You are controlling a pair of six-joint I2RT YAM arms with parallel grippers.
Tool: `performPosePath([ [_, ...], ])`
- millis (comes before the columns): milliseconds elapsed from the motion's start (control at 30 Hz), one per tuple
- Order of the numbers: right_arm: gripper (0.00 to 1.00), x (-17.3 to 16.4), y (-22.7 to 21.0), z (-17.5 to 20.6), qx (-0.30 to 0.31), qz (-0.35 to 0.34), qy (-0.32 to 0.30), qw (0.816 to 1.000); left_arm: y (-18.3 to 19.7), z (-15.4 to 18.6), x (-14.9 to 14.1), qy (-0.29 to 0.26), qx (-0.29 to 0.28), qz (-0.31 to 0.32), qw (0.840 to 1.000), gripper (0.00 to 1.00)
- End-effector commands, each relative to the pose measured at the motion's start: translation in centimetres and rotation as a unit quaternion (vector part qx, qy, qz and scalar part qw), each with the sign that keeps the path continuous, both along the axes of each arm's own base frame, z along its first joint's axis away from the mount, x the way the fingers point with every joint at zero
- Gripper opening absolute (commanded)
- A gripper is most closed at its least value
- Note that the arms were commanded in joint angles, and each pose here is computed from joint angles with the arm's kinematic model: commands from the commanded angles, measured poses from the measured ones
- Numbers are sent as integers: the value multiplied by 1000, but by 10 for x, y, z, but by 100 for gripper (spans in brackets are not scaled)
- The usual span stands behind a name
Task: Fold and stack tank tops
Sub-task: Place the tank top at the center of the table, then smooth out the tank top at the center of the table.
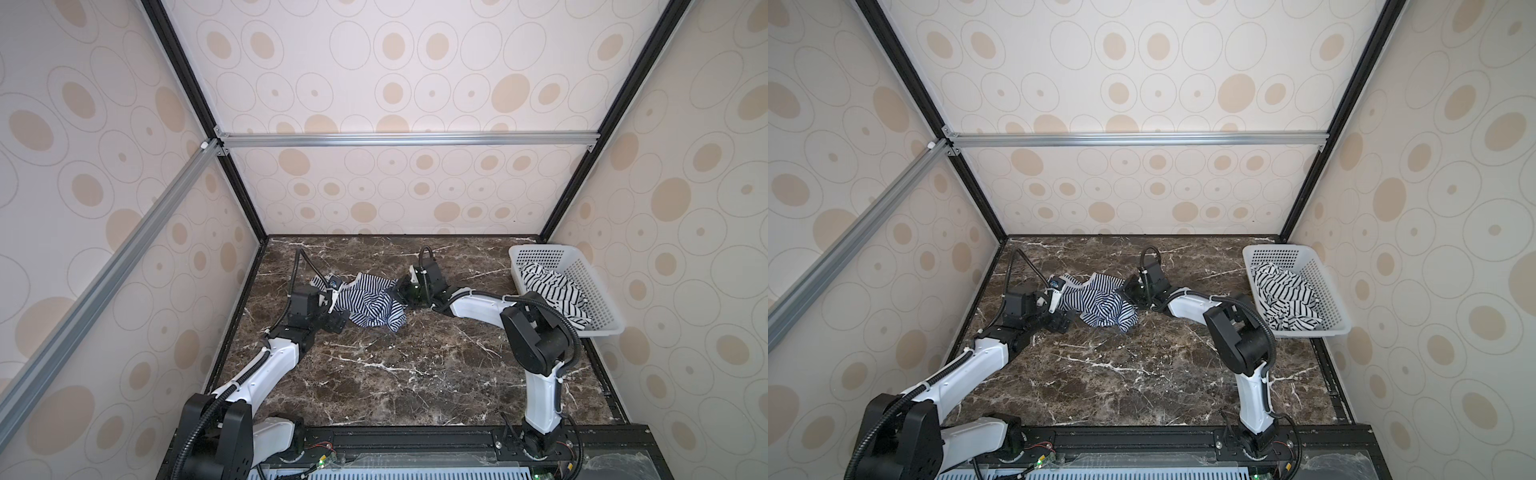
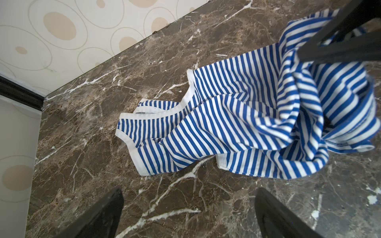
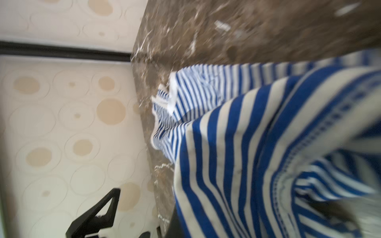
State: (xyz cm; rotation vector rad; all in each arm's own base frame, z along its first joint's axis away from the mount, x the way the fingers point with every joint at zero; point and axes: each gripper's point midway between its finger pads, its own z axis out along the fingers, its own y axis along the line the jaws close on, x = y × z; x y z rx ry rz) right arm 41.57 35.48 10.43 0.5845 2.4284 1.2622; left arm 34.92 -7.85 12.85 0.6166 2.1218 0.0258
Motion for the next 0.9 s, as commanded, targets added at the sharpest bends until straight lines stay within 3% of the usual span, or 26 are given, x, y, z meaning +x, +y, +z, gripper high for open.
performPosePath([
  [0,2,11,-18,11,-18,-68,-18,997,-5,-2,-3,7,5,-20,1000,99],
  [133,13,11,-28,6,-92,-56,-6,994,-12,-8,-5,24,0,-34,999,99],
  [233,34,10,-39,13,-139,-39,-14,989,-15,-9,-7,26,2,-40,999,99],
  [333,47,4,-42,28,-170,2,-28,985,-15,-10,-9,26,7,-41,999,99],
  [467,50,-18,-46,46,-224,57,-48,972,-15,-10,-12,27,10,-44,999,99],
  [600,49,-50,-60,53,-303,106,-51,946,-15,-8,-14,24,9,-44,999,99],
  [867,45,-103,-68,16,-397,181,-6,900,-12,-9,-15,23,10,-35,999,99],
])
